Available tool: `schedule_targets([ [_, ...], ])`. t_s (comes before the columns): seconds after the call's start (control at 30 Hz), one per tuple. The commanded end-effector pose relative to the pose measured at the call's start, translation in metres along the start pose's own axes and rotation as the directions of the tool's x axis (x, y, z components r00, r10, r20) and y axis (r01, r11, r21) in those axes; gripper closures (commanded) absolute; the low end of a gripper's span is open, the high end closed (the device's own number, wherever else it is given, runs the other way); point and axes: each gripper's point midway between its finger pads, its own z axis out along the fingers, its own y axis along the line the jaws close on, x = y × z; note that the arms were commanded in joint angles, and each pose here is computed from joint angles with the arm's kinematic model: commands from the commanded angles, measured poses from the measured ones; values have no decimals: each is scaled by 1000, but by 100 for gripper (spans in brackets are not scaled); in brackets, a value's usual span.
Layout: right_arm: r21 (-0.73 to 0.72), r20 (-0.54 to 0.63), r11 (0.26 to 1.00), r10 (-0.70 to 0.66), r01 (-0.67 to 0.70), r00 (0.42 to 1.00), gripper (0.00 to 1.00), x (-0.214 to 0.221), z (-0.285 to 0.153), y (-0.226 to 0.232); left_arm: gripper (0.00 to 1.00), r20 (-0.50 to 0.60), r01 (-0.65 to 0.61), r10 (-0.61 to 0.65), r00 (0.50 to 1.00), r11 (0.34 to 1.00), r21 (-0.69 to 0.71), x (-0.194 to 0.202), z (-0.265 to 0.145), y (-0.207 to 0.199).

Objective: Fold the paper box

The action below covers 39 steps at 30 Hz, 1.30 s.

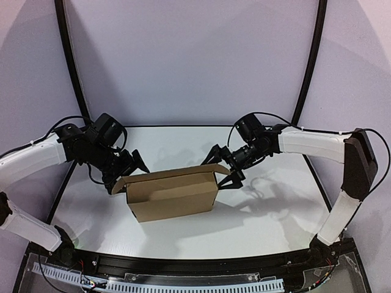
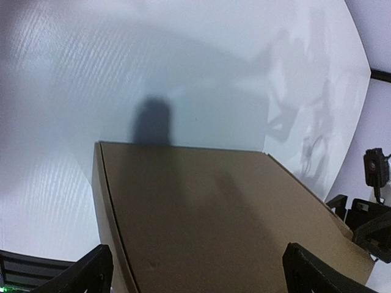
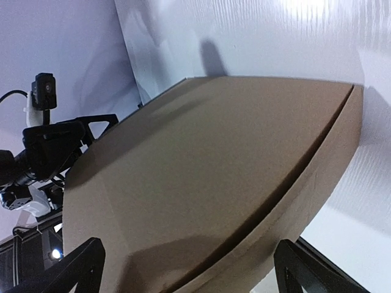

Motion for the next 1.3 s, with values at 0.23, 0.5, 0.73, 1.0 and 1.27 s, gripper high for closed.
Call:
schedule_targets([
  [0.23, 72, 137, 996, -54, 45, 989, 2, -48, -23, -4, 1, 76, -95, 101, 992, 992, -85, -32, 6, 6],
  [0.5, 180, 261, 974, -182, 138, 948, 2, -87, -51, -10, 1, 132, -109, 128, 983, 984, -141, -55, 5, 15],
  [0.73, 319, 339, 846, -523, 427, 782, 2, -103, -80, 19, 1, 245, -176, 222, 944, 965, -196, -80, -14, 7],
  [1.0, 486, 328, 539, -842, 688, 429, 2, -91, -123, 67, 1, 364, -175, 292, 884, 930, -322, -110, -49, 9],
  [1.27, 366, 160, 99, -986, 926, 42, 2, 0, -126, 95, 1, 372, -337, 436, 820, 892, -303, -91, -118, 2],
])
